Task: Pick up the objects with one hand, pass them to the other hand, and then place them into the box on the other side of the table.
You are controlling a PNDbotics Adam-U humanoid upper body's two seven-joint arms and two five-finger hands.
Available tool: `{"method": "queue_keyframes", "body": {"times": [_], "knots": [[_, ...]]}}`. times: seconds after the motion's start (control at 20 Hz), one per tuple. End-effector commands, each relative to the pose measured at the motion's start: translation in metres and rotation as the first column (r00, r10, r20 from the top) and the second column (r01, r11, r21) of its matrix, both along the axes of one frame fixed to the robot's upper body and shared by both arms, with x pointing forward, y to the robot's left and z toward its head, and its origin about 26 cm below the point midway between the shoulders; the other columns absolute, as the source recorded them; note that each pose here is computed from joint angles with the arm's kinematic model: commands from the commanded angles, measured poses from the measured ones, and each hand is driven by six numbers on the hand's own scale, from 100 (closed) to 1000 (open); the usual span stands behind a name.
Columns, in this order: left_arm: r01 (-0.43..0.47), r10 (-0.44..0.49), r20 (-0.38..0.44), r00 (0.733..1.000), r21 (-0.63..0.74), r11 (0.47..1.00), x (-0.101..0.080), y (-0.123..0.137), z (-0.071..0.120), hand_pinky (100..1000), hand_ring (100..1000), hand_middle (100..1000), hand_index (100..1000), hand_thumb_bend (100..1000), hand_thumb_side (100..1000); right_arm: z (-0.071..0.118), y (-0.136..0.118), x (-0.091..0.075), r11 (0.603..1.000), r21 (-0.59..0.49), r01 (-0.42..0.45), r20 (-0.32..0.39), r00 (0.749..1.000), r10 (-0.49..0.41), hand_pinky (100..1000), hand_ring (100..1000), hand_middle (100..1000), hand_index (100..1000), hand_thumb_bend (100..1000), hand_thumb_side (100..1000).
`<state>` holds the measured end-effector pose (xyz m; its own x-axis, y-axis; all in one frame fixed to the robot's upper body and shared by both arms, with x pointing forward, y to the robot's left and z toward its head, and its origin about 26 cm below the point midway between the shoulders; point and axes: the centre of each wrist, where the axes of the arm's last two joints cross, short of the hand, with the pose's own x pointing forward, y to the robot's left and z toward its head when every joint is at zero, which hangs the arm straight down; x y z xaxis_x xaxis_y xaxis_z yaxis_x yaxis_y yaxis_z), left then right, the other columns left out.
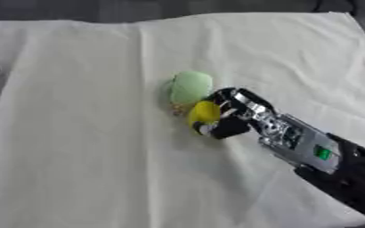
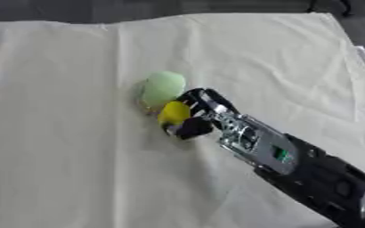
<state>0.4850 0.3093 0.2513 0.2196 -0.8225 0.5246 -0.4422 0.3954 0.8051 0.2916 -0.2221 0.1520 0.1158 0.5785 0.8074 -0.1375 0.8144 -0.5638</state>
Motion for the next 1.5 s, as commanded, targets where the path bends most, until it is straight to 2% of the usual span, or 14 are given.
{"method": "queue_keyframes", "body": {"times": [0.05, 0.75, 1.05, 1.15, 1.5], "knots": [[-0.011, 0.011, 0.035, 0.999, 0.007, 1.0, -0.003, 0.006, 0.016, 874, 752, 756, 742, 377, 522, 0.001, -0.002, -0.002, 0.958, -0.158, 0.238, 0.0, 0.97, -0.241, 699, 715, 648, 759, 390, 100], [-0.013, 0.013, 0.022, 1.0, 0.009, 1.0, -0.003, 0.008, 0.01, 874, 752, 757, 738, 374, 538, -0.017, -0.011, 0.0, 0.94, -0.229, 0.251, -0.017, 0.965, -0.262, 734, 721, 635, 751, 408, 100], [-0.015, 0.015, 0.021, 1.0, 0.009, 1.0, -0.002, 0.008, 0.009, 874, 752, 757, 736, 372, 539, -0.018, -0.013, 0.0, 0.938, -0.25, 0.241, -0.016, 0.967, -0.253, 731, 699, 585, 703, 412, 100], [-0.014, 0.014, 0.02, 1.0, 0.009, 1.0, -0.002, 0.008, 0.009, 874, 752, 757, 732, 371, 539, -0.017, -0.013, 0.0, 0.938, -0.253, 0.237, -0.012, 0.969, -0.248, 723, 672, 541, 653, 406, 100], [-0.013, 0.013, 0.021, 1.0, 0.009, 1.0, -0.002, 0.007, 0.009, 874, 751, 756, 730, 367, 537, 0.001, -0.009, -0.006, 0.953, -0.214, 0.214, 0.022, 0.977, -0.214, 652, 595, 465, 550, 366, 100]]}}
